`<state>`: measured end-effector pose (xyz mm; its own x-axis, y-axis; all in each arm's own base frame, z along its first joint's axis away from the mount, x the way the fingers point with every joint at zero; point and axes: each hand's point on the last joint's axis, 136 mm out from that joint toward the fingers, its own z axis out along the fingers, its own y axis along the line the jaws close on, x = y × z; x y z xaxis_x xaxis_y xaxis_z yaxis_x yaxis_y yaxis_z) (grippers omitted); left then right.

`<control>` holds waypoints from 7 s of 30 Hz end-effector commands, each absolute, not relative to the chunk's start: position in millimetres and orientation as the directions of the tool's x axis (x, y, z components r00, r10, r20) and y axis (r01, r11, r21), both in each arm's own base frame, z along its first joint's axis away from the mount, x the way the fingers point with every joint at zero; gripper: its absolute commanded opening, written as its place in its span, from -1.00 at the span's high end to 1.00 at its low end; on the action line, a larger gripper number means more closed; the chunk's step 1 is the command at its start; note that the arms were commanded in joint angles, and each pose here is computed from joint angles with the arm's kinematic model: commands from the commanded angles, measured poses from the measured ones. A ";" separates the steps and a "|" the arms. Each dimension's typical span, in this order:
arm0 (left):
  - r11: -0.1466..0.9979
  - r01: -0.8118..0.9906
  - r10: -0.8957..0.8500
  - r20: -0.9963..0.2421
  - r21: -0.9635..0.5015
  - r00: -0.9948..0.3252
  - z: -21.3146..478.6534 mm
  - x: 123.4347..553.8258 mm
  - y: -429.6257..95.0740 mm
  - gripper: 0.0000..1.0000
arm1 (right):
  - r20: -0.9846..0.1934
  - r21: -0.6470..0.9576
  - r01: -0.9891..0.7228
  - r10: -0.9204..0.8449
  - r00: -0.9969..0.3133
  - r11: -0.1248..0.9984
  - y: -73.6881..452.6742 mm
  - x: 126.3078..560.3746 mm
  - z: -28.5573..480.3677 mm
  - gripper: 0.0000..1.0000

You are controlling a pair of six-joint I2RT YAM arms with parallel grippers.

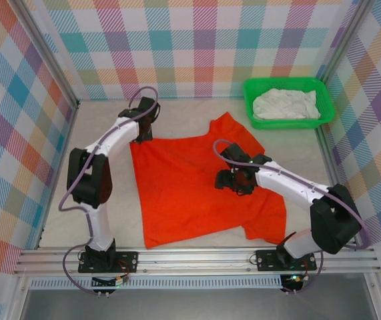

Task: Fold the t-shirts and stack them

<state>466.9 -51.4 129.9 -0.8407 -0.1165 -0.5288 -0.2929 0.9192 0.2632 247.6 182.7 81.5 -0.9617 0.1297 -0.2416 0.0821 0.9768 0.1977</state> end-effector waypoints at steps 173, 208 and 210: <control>0.956 -0.280 -0.292 -0.229 -0.086 -0.929 21.2 496.5 -37.1 1.00 | -0.292 0.195 -0.047 0.012 -0.956 0.980 231.2 396.5 105.6 1.00; 0.957 -0.271 -0.287 -0.202 -0.103 -0.936 7.7 493.2 -41.4 1.00 | -0.297 0.306 0.051 0.146 -0.944 0.951 230.5 365.6 138.1 -0.15; 0.957 -0.270 -0.286 -0.200 -0.104 -0.937 7.0 492.8 -41.7 1.00 | -0.282 0.343 0.122 0.226 -0.932 0.931 205.8 378.1 132.3 -0.16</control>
